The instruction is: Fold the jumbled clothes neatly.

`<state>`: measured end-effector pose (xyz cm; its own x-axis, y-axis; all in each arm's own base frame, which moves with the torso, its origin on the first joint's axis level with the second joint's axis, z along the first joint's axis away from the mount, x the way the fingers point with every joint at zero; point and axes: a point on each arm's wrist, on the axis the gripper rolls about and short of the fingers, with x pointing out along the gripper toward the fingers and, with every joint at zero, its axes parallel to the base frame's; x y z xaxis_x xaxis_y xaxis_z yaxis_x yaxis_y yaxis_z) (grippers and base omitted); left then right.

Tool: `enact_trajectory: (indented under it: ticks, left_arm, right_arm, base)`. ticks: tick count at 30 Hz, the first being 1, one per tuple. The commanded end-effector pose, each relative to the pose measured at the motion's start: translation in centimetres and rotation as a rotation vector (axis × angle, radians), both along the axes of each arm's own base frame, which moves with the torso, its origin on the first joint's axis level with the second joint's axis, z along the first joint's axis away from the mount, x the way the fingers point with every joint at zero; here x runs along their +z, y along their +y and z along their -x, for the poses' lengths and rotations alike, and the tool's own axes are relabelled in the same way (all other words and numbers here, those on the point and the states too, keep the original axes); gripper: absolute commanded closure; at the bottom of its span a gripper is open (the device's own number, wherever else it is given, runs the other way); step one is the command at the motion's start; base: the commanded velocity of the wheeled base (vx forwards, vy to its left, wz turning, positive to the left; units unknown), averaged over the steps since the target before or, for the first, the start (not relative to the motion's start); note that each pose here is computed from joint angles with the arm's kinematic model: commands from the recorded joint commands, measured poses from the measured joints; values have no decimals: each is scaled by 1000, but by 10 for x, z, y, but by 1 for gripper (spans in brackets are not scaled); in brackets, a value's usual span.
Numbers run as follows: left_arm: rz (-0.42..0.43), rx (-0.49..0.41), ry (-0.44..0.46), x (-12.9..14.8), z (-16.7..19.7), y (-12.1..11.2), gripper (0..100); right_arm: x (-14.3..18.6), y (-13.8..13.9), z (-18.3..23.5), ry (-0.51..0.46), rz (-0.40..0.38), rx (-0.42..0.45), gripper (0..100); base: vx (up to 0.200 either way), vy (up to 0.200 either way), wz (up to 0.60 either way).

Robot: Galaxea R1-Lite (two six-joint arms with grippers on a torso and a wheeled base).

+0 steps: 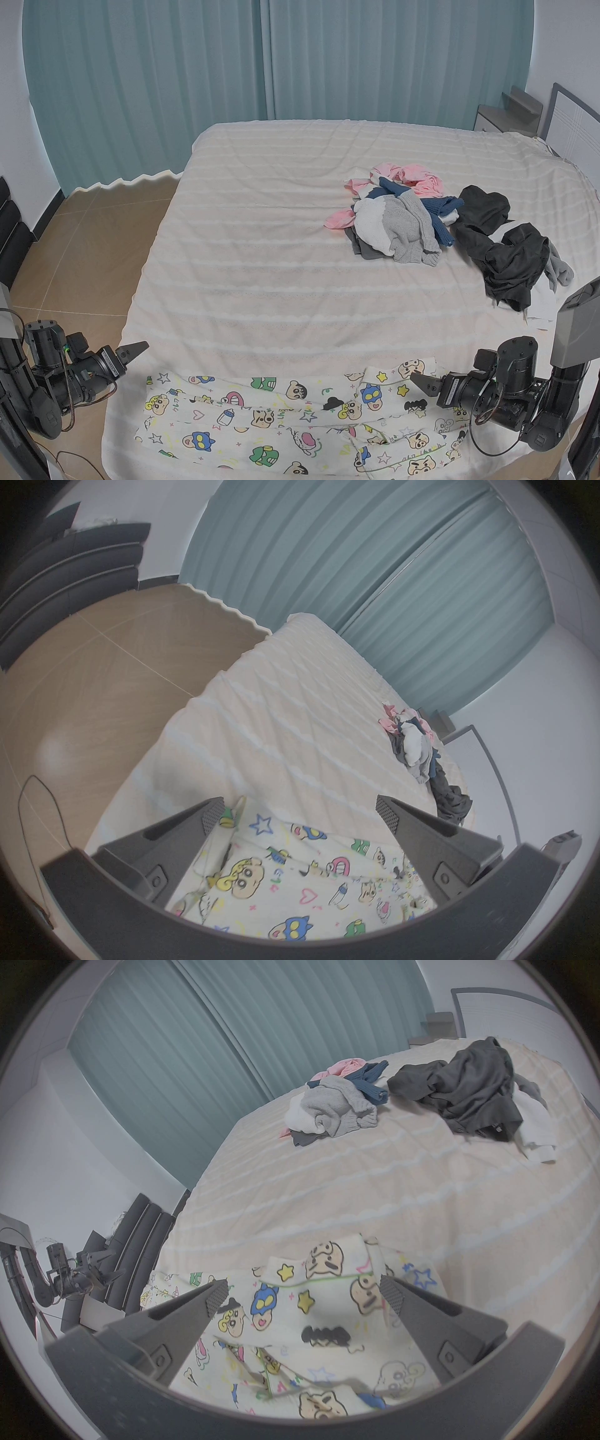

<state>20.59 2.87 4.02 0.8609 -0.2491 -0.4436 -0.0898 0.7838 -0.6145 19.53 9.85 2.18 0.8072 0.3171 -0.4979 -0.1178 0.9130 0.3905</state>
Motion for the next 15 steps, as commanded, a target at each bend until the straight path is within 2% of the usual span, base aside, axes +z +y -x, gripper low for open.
enact_trajectory:
  ticks: [1,2,5,6,7,10,13,14,15]
  left_arm:
    - [-41,-3,4,-1,4,-1,0]
    - [-49,-6,2,-1,4,-1,0]
    - [-153,-58,-12,-3,4,-1,0]
    - [-160,-61,-15,-3,3,-1,0]
    - [-229,-88,-30,-4,3,0,0]
    - [-317,-116,-45,-4,-1,1,0]
    - [-378,-154,-1,-9,-7,2,0]
    - [-417,-152,40,-11,-14,4,0]
    - [-422,-150,44,-11,-16,4,0]
  right_arm:
    - [1,-4,3,6,5,-13,0]
    - [1,-4,3,4,5,-15,0]
    - [2,-4,3,-2,5,-22,0]
    - [2,-4,3,-2,5,-22,0]
    - [3,-4,3,-5,8,-27,0]
    - [2,-4,3,-4,17,-39,0]
    - [1,-3,3,0,18,-36,0]
    - [1,-3,3,0,18,-36,0]
    - [1,-3,3,0,18,-36,0]
  base:
    - [-200,0,0]
    - [0,0,0]
    - [0,0,0]
    - [0,0,0]
    - [0,0,0]
    - [0,0,0]
    - [0,0,0]
    - [0,0,0]
    - [0,0,0]
